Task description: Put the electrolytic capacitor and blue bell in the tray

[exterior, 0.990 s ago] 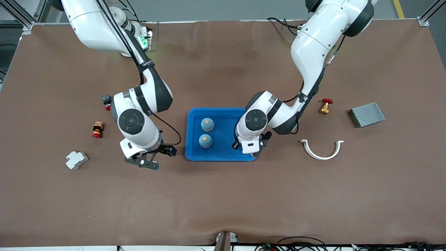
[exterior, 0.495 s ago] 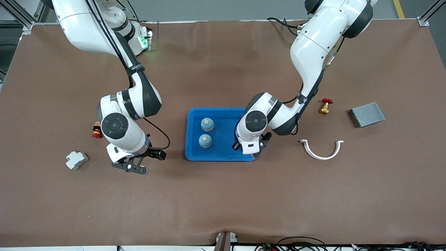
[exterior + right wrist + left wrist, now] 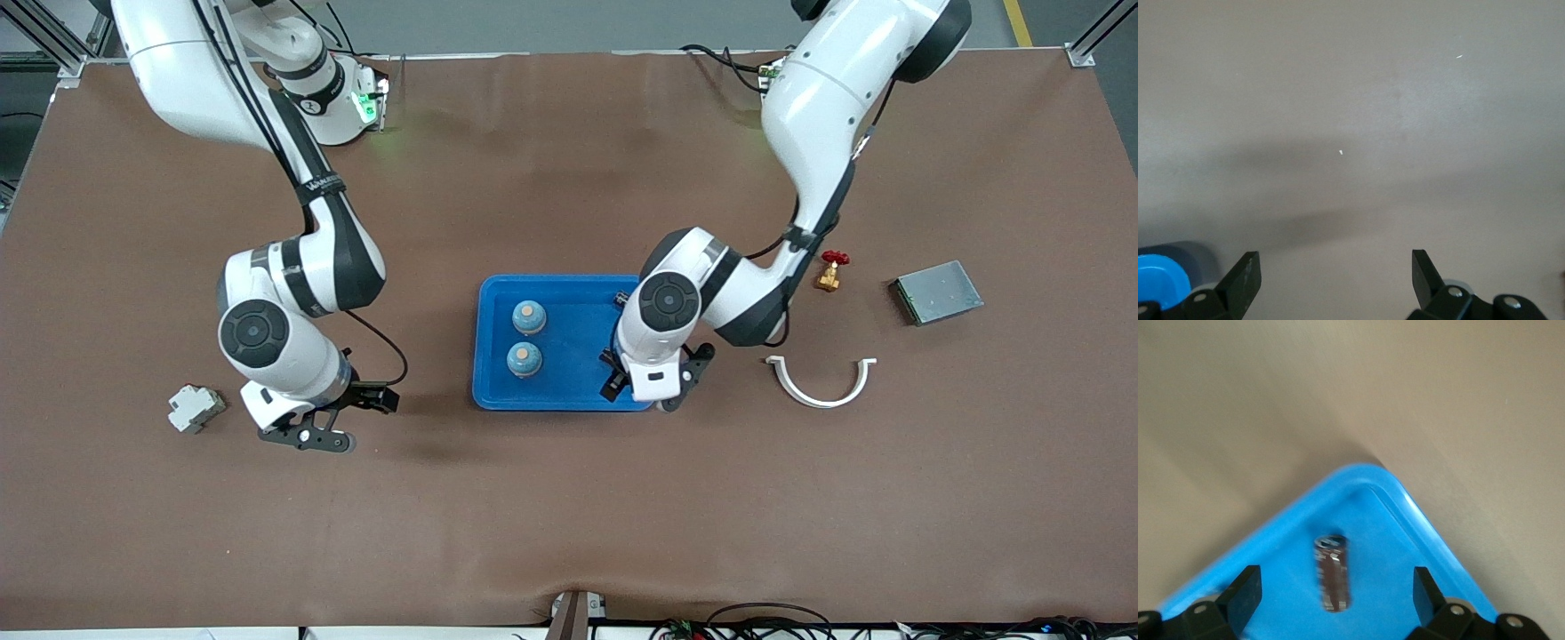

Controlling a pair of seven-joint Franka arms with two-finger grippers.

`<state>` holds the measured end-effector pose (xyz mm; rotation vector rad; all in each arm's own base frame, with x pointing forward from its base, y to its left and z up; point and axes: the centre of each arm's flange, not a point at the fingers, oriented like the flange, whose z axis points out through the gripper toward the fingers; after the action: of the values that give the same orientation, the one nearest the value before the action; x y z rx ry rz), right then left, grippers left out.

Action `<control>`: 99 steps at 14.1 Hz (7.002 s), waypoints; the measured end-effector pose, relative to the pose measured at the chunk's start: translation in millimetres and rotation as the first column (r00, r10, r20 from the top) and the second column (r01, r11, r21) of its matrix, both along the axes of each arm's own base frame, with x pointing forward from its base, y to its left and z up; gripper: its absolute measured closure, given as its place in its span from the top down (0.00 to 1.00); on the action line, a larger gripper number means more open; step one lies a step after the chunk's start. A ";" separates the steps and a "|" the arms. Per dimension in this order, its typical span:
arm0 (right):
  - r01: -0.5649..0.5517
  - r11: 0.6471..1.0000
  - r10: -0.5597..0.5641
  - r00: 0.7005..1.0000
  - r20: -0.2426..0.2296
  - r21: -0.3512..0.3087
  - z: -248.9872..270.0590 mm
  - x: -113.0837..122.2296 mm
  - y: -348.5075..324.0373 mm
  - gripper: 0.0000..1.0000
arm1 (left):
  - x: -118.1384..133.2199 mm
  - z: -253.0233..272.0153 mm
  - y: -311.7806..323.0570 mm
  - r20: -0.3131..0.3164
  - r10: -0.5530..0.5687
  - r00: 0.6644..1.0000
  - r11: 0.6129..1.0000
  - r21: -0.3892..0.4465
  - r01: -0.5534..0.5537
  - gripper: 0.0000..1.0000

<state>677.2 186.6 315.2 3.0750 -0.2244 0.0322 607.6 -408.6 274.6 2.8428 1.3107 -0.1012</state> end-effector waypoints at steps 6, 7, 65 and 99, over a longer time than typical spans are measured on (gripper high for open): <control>-0.004 1.000 0.004 1.000 -0.002 0.001 -0.9 -0.5 0.5 1.00 | 15.8 92.9 100.9 -0.041 -0.222 0.974 0.975 -0.007 0.222 1.00; -0.004 1.000 0.004 1.000 -0.003 0.001 -1.1 -0.6 0.5 1.00 | 14.2 104.3 126.5 -0.043 -0.271 0.962 0.963 -0.025 0.270 1.00; -0.096 0.995 0.100 0.985 -0.140 0.033 303.9 -95.4 -227.9 1.00 | -3.8 293.1 364.5 0.084 -0.732 0.676 0.680 0.024 0.733 1.00; -0.161 0.984 0.165 0.985 -0.044 0.075 335.1 -108.8 -190.6 1.00 | 3.8 299.1 366.4 0.134 -0.728 0.672 0.683 0.073 0.726 1.00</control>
<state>568.4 -4.0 650.2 3.1527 0.0304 -0.0469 611.4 -42.2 573.8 3.1038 0.0664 0.1263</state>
